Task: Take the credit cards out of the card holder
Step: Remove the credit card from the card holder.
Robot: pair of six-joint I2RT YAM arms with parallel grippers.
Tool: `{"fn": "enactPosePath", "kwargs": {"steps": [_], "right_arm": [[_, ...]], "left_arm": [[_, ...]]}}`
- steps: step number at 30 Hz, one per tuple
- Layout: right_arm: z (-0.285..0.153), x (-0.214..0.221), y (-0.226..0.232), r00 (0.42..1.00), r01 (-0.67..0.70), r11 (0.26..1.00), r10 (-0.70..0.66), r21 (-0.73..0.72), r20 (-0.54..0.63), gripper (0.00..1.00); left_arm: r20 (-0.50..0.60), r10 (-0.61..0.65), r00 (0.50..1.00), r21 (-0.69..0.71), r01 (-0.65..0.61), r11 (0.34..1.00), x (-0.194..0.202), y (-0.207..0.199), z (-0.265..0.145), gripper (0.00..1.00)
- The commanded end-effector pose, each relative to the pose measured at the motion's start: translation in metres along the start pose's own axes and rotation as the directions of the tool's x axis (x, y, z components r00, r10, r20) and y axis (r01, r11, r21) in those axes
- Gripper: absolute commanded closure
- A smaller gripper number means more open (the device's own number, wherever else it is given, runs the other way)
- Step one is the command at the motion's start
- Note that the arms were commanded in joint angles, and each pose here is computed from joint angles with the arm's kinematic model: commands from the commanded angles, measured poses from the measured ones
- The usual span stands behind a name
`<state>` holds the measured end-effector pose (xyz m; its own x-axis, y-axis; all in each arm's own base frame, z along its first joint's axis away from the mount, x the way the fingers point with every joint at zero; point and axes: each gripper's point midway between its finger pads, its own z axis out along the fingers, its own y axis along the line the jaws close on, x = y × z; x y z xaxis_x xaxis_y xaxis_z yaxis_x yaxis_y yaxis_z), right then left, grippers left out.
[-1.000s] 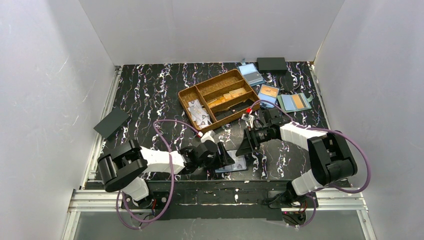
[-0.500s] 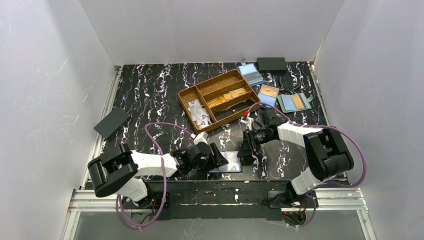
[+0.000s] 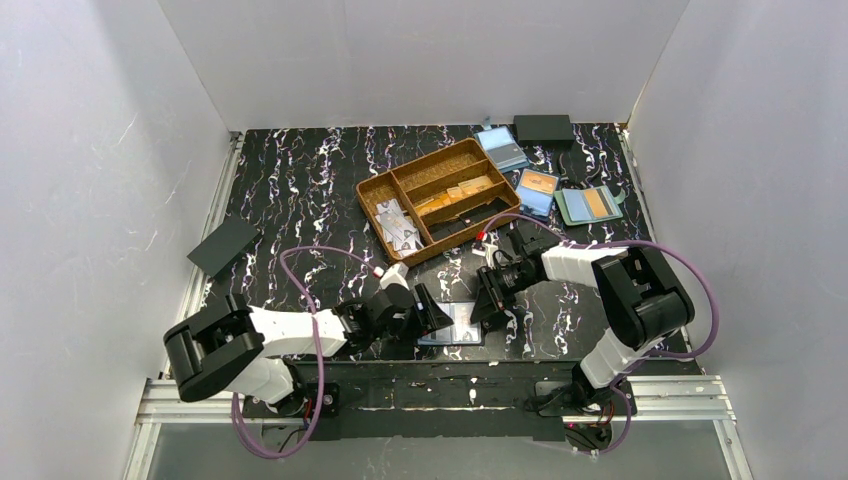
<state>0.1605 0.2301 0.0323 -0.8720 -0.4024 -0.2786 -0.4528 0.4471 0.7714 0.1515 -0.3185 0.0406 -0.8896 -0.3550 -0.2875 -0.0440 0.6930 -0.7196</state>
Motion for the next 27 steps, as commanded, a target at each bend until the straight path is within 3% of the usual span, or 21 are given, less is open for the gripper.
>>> {"fn": "enactPosePath", "kwargs": {"steps": [1, 6, 12, 16, 21, 27], "right_arm": [[0.001, -0.007, -0.031, 1.0, -0.025, 0.985, 0.024, 0.169, 0.006, 0.75], [0.001, -0.008, -0.035, 1.0, -0.028, 0.981, 0.026, 0.191, 0.009, 0.75], [0.001, -0.007, -0.034, 1.0, -0.025, 0.983, 0.024, 0.182, 0.009, 0.75], [0.001, -0.008, -0.03, 1.0, -0.018, 0.986, 0.017, 0.164, 0.008, 0.75], [-0.002, -0.013, -0.013, 0.999, 0.031, 0.996, -0.032, 0.087, 0.006, 0.74], [-0.021, -0.026, 0.035, 0.975, 0.217, 0.966, -0.207, -0.139, 0.084, 0.64]], "left_arm": [[0.035, -0.007, 0.999, -0.012, 0.007, 1.0, -0.01, 0.013, -0.011, 0.4], [0.044, -0.024, 0.999, 0.006, 0.024, 1.0, -0.016, 0.018, -0.019, 0.41], [0.037, -0.027, 0.999, 0.033, 0.026, 0.999, -0.018, 0.019, -0.018, 0.54], [0.023, -0.025, 0.999, 0.061, 0.024, 0.998, -0.018, 0.015, -0.013, 0.69], [0.004, -0.009, 1.0, 0.103, 0.009, 0.995, -0.017, 0.009, -0.008, 1.0], [0.022, -0.013, 1.0, 0.211, 0.008, 0.977, -0.021, 0.002, -0.01, 1.0]]}}
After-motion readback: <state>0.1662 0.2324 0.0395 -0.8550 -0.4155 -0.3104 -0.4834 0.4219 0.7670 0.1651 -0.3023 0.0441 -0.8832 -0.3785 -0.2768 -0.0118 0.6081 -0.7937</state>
